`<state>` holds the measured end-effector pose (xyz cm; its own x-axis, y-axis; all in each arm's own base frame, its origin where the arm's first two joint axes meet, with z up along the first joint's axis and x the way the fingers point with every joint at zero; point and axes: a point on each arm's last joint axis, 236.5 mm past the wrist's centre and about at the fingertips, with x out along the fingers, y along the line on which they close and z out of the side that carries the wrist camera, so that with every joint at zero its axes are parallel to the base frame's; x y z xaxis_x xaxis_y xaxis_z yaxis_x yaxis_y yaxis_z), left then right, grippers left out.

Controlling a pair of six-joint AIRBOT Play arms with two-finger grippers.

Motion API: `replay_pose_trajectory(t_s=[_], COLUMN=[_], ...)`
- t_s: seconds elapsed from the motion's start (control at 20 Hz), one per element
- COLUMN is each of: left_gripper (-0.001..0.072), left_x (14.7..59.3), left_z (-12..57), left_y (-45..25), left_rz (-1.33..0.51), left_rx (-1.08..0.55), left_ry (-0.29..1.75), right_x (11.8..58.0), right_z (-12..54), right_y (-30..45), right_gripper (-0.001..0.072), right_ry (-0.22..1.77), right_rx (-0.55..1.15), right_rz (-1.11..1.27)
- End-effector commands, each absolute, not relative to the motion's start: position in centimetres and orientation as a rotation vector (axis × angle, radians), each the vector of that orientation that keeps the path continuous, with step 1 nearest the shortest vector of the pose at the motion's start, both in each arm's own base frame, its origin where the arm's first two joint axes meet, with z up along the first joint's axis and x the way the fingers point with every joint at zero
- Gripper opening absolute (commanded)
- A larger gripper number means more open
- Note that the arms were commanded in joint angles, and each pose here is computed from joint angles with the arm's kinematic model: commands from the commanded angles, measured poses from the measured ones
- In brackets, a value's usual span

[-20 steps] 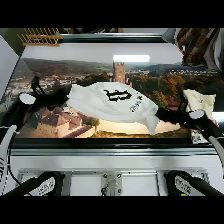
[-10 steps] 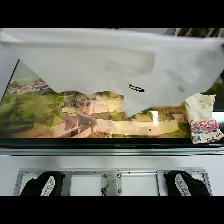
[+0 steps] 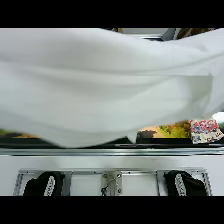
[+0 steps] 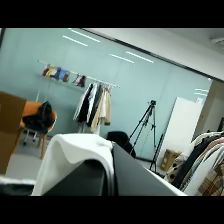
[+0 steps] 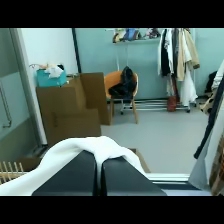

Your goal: Fold the clothes and pants, and hang the long-sleeved shirts on hangers.

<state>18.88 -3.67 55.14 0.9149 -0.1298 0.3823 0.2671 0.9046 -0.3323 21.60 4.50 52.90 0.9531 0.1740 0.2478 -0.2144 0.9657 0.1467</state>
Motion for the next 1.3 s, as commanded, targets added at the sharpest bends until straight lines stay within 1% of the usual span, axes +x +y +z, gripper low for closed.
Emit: replay_pose_trajectory(t_s=[0.0, 0.15, 0.25, 0.3, 0.4, 0.5, 0.55, 0.7, 0.8, 1.0, 1.15, 1.25], left_gripper=[0.0005, 0.0005, 0.0005, 0.0005, 0.0005, 0.0005, 0.0005, 0.0005, 0.0005, 0.0005, 0.0005, 0.0005], left_x=[24.3, 32.6, 37.6, 39.8, 43.7, 47.4, 49.0, 52.1, 54.0, 57.6, 58.9, 58.8], left_z=[49.3, 38.7, 31.0, 27.2, 20.6, 14.6, 11.5, 3.9, 1.0, -0.4, 0.0, -0.1], left_y=[-2.5, -1.7, -1.9, -2.1, -1.8, -0.7, -0.2, 0.1, 0.2, 0.6, 0.4, 0.1], left_rz=[-0.162, -0.124, -0.107, -0.096, -0.059, -0.001, 0.026, 0.067, 0.074, 0.066, 0.045, 0.034], left_rx=[-0.443, -0.529, -0.569, -0.588, -0.619, -0.655, -0.667, -0.697, -0.702, -0.702, -0.696, -0.693], left_ry=[-0.177, 0.149, 0.347, 0.433, 0.561, 0.635, 0.675, 0.813, 0.866, 0.869, 0.874, 0.901], right_x=[23.6, 29.4, 34.1, 36.5, 41.3, 45.3, 47.3, 51.7, 54.2, 57.3, 57.7, 57.2], right_z=[49.6, 41.5, 34.0, 30.2, 21.7, 14.9, 11.9, 6.4, 4.5, 3.7, 3.8, 3.5], right_y=[4.9, 4.3, 4.4, 4.5, 4.2, 4.2, 4.3, 4.6, 4.3, 2.9, 2.4, 2.2], right_gripper=[0.001, 0.001, 0.001, 0.001, 0.001, 0.001, 0.001, 0.001, 0.001, 0.001, 0.001, 0.001], right_ry=[-0.08, 0.26, 0.519, 0.628, 0.842, 0.967, 1.013, 1.057, 1.031, 0.932, 0.913, 0.937], right_rx=[0.249, 0.34, 0.393, 0.394, 0.377, 0.394, 0.437, 0.539, 0.571, 0.586, 0.579, 0.547], right_rz=[0.234, 0.276, 0.321, 0.319, 0.255, 0.226, 0.216, 0.203, 0.187, 0.134, 0.123, 0.117])
